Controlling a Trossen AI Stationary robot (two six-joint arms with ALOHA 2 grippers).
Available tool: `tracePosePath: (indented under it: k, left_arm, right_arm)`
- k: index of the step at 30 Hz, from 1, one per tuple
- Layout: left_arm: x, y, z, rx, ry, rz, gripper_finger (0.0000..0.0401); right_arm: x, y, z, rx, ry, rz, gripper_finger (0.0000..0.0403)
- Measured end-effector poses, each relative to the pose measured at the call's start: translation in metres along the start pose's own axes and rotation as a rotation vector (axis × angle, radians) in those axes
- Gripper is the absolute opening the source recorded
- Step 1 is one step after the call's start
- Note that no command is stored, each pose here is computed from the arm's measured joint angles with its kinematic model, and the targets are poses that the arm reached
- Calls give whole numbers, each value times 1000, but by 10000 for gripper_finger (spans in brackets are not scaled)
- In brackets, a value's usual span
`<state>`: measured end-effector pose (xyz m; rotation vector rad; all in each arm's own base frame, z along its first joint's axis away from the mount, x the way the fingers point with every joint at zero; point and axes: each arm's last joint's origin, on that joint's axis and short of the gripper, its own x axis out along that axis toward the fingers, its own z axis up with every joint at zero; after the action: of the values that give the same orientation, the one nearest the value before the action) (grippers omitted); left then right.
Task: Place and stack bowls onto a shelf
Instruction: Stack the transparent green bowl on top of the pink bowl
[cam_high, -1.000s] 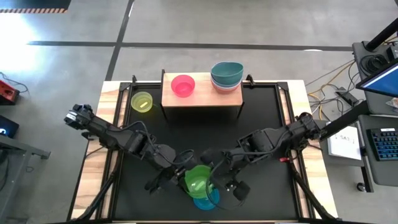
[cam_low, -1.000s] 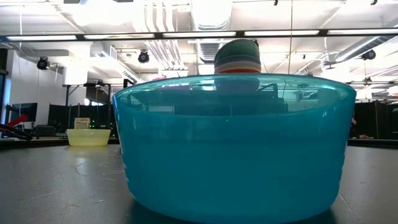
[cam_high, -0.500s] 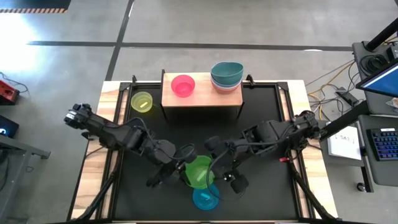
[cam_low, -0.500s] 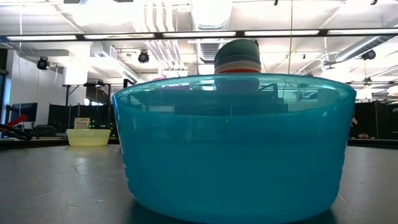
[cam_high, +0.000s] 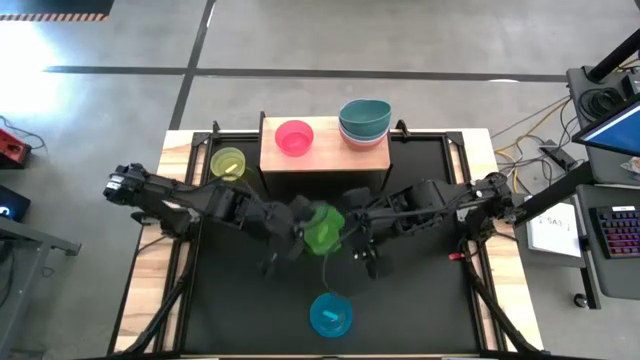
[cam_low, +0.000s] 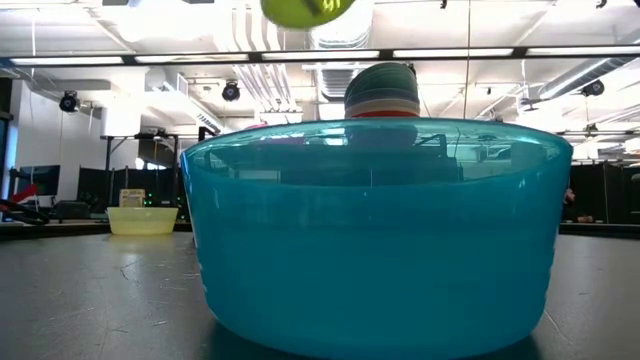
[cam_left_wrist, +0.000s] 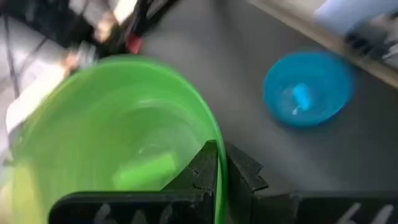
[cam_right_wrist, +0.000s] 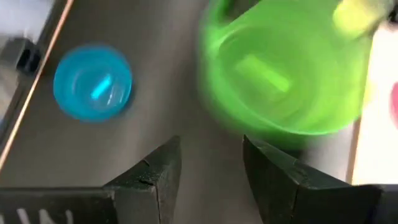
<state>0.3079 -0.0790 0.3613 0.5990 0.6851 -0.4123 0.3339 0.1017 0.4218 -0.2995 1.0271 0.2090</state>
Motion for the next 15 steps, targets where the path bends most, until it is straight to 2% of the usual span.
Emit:
tracePosePath:
  k: [2,9,15]
  left_arm:
    - [-2,12,-12,-41,60,24,1]
    - [-9,66,-54,-165,158,152,1]
    - [-29,115,-104,-295,253,286,0]
  right_arm:
    - [-4,-6,-7,31,42,2,156]
    - [-20,-29,-20,131,56,-33,143]
    - [-31,-36,-27,156,52,-41,133]
